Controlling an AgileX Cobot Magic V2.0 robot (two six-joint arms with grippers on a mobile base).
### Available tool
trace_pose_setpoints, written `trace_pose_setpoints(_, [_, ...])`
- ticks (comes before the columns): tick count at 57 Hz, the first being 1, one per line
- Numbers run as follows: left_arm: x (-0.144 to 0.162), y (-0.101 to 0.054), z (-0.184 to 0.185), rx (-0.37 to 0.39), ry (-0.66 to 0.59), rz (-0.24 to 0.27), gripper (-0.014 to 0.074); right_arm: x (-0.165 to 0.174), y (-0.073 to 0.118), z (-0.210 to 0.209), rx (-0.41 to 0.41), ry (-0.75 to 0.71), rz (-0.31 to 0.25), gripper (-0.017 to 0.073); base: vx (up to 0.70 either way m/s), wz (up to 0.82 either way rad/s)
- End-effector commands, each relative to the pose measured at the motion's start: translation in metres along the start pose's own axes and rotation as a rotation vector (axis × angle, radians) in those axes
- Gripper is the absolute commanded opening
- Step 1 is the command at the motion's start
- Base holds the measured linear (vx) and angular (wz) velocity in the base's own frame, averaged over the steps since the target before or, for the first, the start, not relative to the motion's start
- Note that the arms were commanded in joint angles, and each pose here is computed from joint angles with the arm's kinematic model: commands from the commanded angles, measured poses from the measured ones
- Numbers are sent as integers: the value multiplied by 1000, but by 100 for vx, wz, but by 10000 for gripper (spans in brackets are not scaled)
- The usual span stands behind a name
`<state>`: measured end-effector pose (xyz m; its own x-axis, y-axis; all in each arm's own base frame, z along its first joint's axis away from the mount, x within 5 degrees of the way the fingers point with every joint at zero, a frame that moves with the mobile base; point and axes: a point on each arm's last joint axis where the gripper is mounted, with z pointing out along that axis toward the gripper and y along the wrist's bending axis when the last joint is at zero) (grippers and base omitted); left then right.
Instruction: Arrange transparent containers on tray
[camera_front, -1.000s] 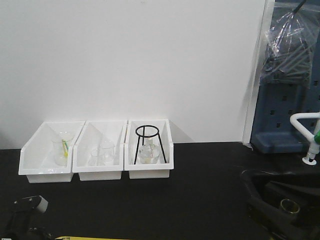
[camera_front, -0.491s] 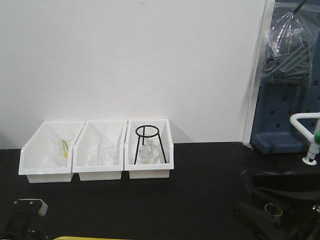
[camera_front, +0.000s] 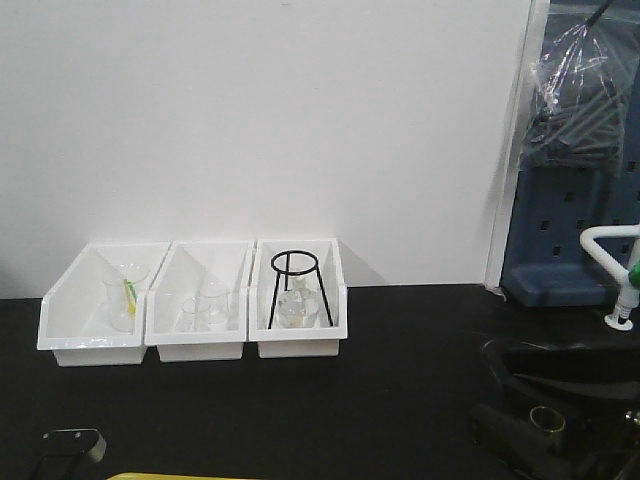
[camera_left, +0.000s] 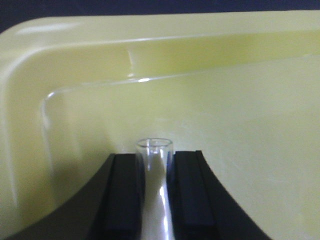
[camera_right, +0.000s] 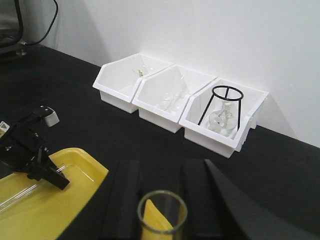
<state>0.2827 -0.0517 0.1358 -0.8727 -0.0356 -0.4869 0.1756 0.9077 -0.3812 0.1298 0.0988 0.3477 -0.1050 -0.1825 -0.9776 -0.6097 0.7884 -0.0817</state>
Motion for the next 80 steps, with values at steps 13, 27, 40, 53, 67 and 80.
trace_pose_setpoints(13, [-9, 2, -5, -49, -24, 88, 203, -18, -1, -4, 4, -116, -16, -11, 0, 0])
trace_pose_setpoints(27, [-10, 4, -6, -73, -34, 88, 387, -18, -1, -4, 4, -117, -16, -11, 0, 0])
trace_pose_setpoints(40, [-12, 3, -8, -71, -43, 89, 401, -18, -1, -4, 4, -117, -15, -11, 0, 0])
trace_pose_setpoints(53, [-20, -11, -29, -20, -109, 123, 401, -18, 0, 2, -5, -118, 44, -11, 0, 0])
trace_pose_setpoints(67, [-31, -34, -72, 20, -252, 190, 401, -2, 2, 43, -19, -23, 231, -11, 0, 0])
trace_pose_setpoints(80, [-32, -59, -119, 72, -397, 270, 401, 33, 4, 98, 26, 118, 465, -11, 0, 0])
